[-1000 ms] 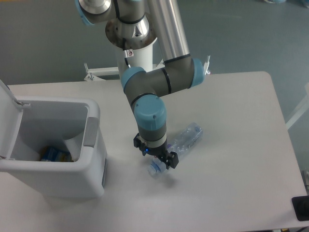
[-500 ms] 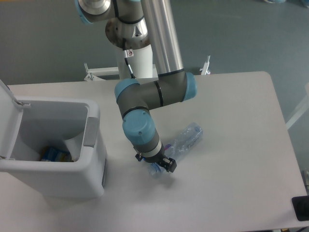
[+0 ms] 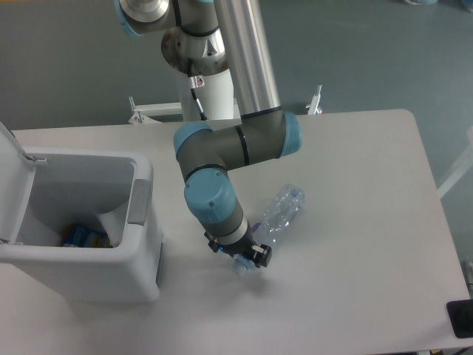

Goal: Place the trash in the trash can
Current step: 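Grasp the water bottle by its cap end and lift it upright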

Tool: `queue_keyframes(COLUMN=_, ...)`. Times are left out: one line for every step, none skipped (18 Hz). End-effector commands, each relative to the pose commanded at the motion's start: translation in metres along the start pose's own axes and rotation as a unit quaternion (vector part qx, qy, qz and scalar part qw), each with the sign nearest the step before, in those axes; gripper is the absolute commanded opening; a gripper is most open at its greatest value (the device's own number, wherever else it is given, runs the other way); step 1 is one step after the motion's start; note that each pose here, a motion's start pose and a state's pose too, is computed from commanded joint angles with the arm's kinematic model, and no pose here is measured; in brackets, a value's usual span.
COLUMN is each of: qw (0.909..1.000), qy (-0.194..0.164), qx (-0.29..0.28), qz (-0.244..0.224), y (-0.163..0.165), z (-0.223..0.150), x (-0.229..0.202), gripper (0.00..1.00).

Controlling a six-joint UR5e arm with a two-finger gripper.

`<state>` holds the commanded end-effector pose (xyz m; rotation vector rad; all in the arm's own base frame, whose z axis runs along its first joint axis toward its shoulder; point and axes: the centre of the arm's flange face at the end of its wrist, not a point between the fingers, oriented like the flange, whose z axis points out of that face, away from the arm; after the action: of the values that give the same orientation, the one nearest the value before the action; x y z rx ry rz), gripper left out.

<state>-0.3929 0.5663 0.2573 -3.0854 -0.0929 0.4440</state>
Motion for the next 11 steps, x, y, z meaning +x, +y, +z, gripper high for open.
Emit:
queue_keyframes(qw=0.9995, qy=-0.004, qx=0.013, qz=-0.028, y=0.000, z=-0.009, x=-0.019, gripper=0.34)
queue_keyframes(qw=0.9981, qy=-0.003, qx=0.030, qz=-0.054, y=0.002, z=-0.016, x=-0.040, gripper=0.34)
queue_keyframes(qw=0.9953, qy=0.003, qx=0.054, qz=-0.080, y=0.003, z=-0.026, x=-0.060, gripper=0.34)
queue_keyframes(qw=0.9907, qy=0.014, qx=0.082, qz=-0.107, y=0.003, z=-0.035, x=-0.079, gripper=0.34)
queue_keyframes(qw=0.9840, qy=0.029, qx=0.114, qz=-0.134, y=0.003, z=-0.048, x=-0.095, gripper=0.34)
queue_keyframes(qw=0.9754, qy=0.046, qx=0.146, qz=-0.158, y=0.002, z=-0.061, x=-0.109, gripper=0.34)
queue_keyframes(qw=0.9655, qy=0.063, qx=0.179, qz=-0.179, y=-0.001, z=-0.078, x=-0.118, gripper=0.34)
queue_keyframes(qw=0.9542, qy=0.080, qx=0.208, qz=-0.200, y=-0.002, z=-0.095, x=-0.128, gripper=0.34)
queue_keyframes(qw=0.9419, qy=0.097, qx=0.234, qz=-0.220, y=-0.003, z=-0.112, x=-0.134, gripper=0.35)
queue_keyframes(qw=0.9304, qy=0.111, qx=0.257, qz=-0.237, y=-0.006, z=-0.129, x=-0.138, gripper=0.35)
queue_keyframes(qw=0.9215, qy=0.121, qx=0.275, qz=-0.247, y=-0.008, z=-0.146, x=-0.140, gripper=0.35)
